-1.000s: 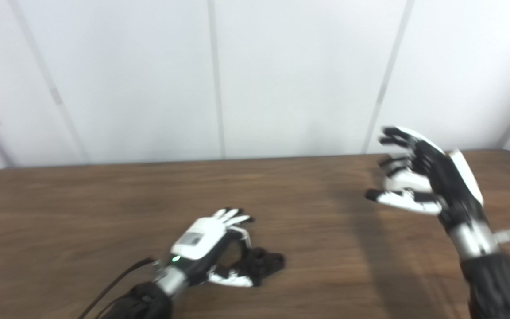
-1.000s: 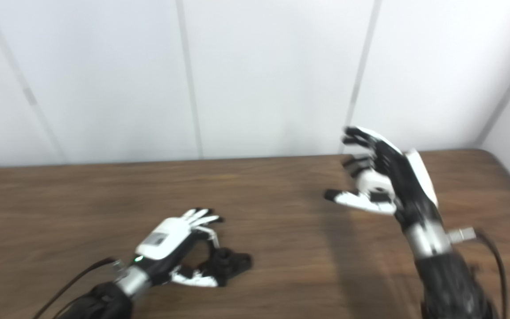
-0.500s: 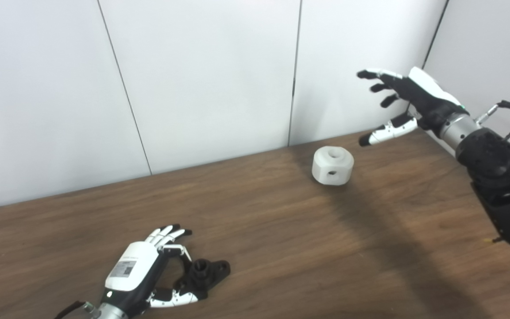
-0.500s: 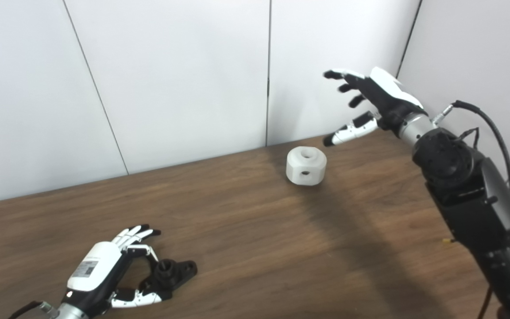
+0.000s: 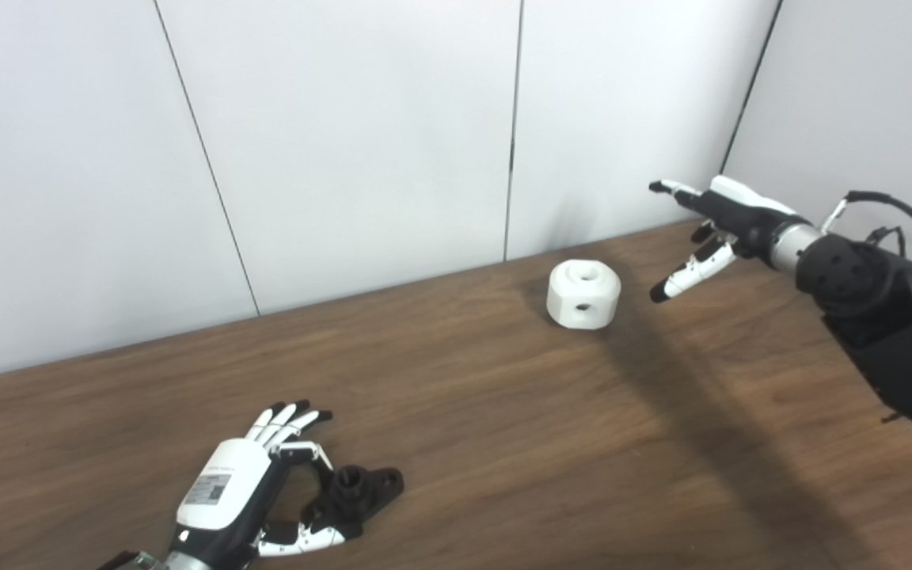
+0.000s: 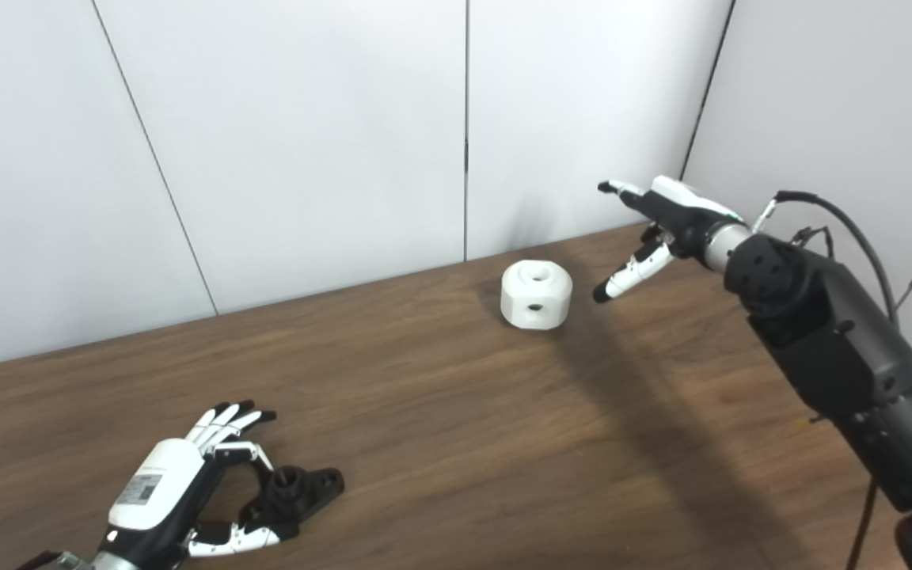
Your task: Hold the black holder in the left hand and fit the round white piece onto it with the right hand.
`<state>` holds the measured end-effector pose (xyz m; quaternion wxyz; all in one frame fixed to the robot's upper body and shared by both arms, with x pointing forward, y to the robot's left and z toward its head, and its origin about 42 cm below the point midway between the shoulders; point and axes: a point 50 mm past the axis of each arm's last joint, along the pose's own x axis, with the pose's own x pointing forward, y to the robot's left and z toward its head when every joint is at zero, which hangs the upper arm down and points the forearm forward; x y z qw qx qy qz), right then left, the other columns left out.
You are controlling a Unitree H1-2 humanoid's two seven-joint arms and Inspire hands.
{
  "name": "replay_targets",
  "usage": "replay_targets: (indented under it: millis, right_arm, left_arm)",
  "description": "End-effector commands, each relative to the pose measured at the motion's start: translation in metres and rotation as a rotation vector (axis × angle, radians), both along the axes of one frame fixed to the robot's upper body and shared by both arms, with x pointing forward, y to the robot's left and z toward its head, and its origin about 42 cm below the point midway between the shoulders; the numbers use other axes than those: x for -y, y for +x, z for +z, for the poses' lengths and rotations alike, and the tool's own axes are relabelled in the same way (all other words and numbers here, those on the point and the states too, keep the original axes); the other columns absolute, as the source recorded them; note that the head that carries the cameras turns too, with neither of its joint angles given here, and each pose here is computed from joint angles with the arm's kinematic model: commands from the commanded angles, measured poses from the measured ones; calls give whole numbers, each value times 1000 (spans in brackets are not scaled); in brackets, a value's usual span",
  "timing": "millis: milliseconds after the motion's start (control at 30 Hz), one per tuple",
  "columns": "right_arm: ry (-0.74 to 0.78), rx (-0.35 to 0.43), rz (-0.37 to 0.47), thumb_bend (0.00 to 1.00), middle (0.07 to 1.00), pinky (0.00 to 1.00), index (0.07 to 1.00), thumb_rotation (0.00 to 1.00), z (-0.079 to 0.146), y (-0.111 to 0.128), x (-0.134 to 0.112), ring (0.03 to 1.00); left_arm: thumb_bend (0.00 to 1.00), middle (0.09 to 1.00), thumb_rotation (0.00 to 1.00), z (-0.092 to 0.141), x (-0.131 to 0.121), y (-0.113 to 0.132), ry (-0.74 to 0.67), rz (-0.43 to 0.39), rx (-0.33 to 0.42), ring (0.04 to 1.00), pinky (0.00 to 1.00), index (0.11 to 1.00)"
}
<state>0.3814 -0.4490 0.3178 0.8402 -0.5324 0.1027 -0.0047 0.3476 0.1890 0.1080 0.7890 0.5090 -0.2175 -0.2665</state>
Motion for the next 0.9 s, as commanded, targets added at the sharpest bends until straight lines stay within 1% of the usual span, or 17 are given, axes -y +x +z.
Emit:
replay_targets:
  millis: [0,67,133,300,400,433,500,667,867]
  right_arm:
    - [-42,66,-7,947,1000,766,981,248,28,11,1,966]
    - [-45,32,-16,937,1000,789,990,267,21,16,-1,982]
    - [-41,11,-20,938,1000,786,985,268,14,20,-2,980]
    - [-37,-61,-35,924,1000,728,988,272,-5,32,-9,947]
    - [-43,-93,-36,933,1000,766,988,264,-14,41,-14,952]
    - [-44,-97,-33,934,1000,799,991,265,-15,43,-16,969]
    - [-54,-108,-20,933,1000,815,993,266,-17,47,-21,977]
    - [-65,-122,-3,925,1000,808,991,248,-21,53,-29,994]
    - [-68,-134,12,926,1000,797,984,239,-26,57,-39,978]
  left_arm:
    - [524,890,59,-76,-15,-54,263,-64,-284,962,1000,486]
    - [524,890,58,-76,-14,-56,261,-67,-292,968,1000,486]
    - [524,887,58,-75,-14,-56,257,-66,-294,968,1000,486]
    - [524,884,57,-74,-16,-56,252,-57,-285,960,1000,487]
    - [523,884,56,-71,-16,-55,243,-54,-286,957,1000,487]
    - [523,883,56,-70,-16,-56,243,-54,-287,955,1000,487]
    - [523,880,57,-69,-17,-57,245,-53,-287,953,1000,487]
    - [523,878,56,-67,-19,-60,248,-51,-297,950,1000,487]
    - [523,875,56,-66,-19,-62,249,-60,-299,944,1000,487]
